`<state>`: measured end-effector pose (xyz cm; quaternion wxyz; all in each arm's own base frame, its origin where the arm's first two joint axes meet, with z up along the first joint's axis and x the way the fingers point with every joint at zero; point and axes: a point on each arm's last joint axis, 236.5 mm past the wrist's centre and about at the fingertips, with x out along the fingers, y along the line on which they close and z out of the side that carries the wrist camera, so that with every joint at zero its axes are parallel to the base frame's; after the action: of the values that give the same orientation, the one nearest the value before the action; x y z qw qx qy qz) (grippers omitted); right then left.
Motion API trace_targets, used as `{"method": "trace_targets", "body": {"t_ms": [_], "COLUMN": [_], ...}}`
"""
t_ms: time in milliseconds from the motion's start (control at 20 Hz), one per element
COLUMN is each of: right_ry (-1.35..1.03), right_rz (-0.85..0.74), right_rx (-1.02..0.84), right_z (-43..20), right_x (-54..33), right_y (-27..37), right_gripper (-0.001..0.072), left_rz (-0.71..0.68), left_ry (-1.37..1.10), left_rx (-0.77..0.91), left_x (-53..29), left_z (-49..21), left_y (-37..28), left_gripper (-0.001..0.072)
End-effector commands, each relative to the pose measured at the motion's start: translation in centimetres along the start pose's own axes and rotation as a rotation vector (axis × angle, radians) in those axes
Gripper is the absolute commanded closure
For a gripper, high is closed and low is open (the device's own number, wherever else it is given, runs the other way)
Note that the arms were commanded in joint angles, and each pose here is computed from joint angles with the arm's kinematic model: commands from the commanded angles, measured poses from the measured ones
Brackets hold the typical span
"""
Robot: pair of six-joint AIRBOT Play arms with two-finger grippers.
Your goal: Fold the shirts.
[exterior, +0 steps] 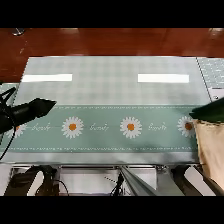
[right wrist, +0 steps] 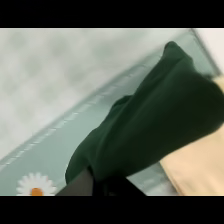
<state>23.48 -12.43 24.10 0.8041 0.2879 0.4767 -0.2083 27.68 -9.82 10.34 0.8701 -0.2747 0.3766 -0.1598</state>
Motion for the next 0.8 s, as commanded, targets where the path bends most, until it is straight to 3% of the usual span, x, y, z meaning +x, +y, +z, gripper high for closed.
{"method": "trace_targets", "body": {"t_ms": [0, 200, 250, 350, 550, 650, 700, 750], "right_ry": [-0.015, 0.014, 0.026, 0.057, 0.063, -0.035, -0.115, -0.205], "right_rz": [-0.282, -0.588, -0.626, -0.664, -0.597, -0.453, -0.359, -0.229], "right_rx": [0.121, 0.277, 0.316, 0.358, 0.304, 0.179, 0.102, 0.033], "right_z": [-4.7, -10.0, -11.0, -12.1, -9.7, -5.0, -1.9, 1.6], "right_x": [-1.3, -2.8, -2.7, -2.2, 0.1, 1.5, 1.8, 1.8], "right_y": [-8.4, -15.8, -16.7, -17.7, -17.2, -14.2, -11.6, -7.7], "right_gripper": [0.0684, 0.0682, 0.0611, 0.0102, 0.0086, 0.0103, 0.0191, 0.0377], "left_rz": [0.0, 0.0, 0.0, 0.0, -0.022, -0.108, -0.135, -0.145], "left_ry": [0.0, 0.0, 0.0, 0.001, -0.064, -0.127, -0.152, -0.164], "left_rx": [0.0, 0.0, 0.0, -0.001, -0.019, -0.041, 0.008, 0.037], "left_x": [0.0, 0.0, 0.0, 0.0, -0.1, -0.3, -0.4, -0.5], "left_z": [0.0, 0.0, 0.0, 0.0, 1.6, 3.8, 5.3, 6.9], "left_y": [0.0, 0.0, 0.0, 0.0, -0.6, -2.7, -3.7, -4.5], "left_gripper": [0.0683, 0.0683, 0.0683, 0.0683, 0.0683, 0.0683, 0.0684, 0.0684]}}
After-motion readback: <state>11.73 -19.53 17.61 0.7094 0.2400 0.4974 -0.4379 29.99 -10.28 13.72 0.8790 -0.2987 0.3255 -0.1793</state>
